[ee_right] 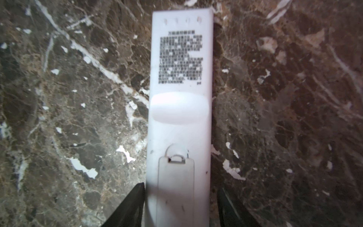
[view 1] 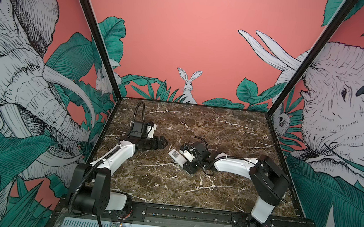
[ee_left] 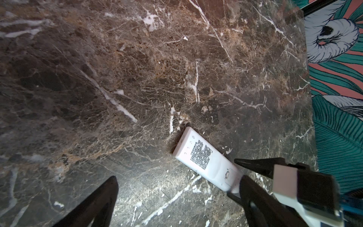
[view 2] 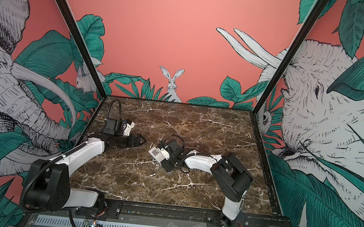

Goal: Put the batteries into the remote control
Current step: 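Press and slide the cover shut with the right gripper fingertips, then grasp the remote with the right gripper and lift it toward the left gripper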

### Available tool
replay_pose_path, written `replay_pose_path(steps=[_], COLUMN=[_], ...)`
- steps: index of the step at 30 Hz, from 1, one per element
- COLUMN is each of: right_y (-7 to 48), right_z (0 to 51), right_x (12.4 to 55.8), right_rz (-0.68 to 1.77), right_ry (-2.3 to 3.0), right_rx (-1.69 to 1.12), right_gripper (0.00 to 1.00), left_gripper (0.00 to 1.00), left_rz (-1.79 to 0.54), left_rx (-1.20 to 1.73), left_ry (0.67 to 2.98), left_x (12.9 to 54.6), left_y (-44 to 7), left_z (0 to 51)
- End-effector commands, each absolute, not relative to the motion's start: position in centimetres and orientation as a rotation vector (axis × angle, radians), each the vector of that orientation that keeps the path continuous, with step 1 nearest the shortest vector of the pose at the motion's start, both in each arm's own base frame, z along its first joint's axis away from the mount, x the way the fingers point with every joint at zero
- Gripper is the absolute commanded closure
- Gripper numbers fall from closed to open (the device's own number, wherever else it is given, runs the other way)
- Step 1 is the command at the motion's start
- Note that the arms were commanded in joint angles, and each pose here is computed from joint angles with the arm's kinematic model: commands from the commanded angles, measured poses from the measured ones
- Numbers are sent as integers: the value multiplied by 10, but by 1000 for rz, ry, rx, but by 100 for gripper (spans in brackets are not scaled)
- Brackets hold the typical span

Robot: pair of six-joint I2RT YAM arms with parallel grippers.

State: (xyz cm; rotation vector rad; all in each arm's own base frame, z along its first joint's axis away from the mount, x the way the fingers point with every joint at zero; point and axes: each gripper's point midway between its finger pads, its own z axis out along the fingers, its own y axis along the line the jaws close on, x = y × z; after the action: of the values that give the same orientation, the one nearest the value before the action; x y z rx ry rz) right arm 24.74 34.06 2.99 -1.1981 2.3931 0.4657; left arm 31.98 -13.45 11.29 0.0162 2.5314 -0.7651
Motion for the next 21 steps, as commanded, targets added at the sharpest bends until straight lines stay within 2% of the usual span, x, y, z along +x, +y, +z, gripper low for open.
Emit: replay_pose_path(steps=[1,8,14,16,21], right_y=[341,336,331,336,350], right_z=[28,21,26,38,76], right_x=[249,250,258,261,270], right_rz=[415,300,214,229,381], right_ry=[2382,2410,2426,2405,2349], right_rx=[-1216,-1221,-1185,-1176,-1122], right_gripper=[42,48,61,67,68], left_gripper=[3,3,3,3,2], left_rz=[-763,-783,-787,-787,-833], left_rx=[28,30,34,37,48], left_ry=[2470,2459,2432,2414,2358], left_x=[326,327,325,323,320], left_y=[-133,-136,-135,-135,-139], left_z=[133,137,143,146,151])
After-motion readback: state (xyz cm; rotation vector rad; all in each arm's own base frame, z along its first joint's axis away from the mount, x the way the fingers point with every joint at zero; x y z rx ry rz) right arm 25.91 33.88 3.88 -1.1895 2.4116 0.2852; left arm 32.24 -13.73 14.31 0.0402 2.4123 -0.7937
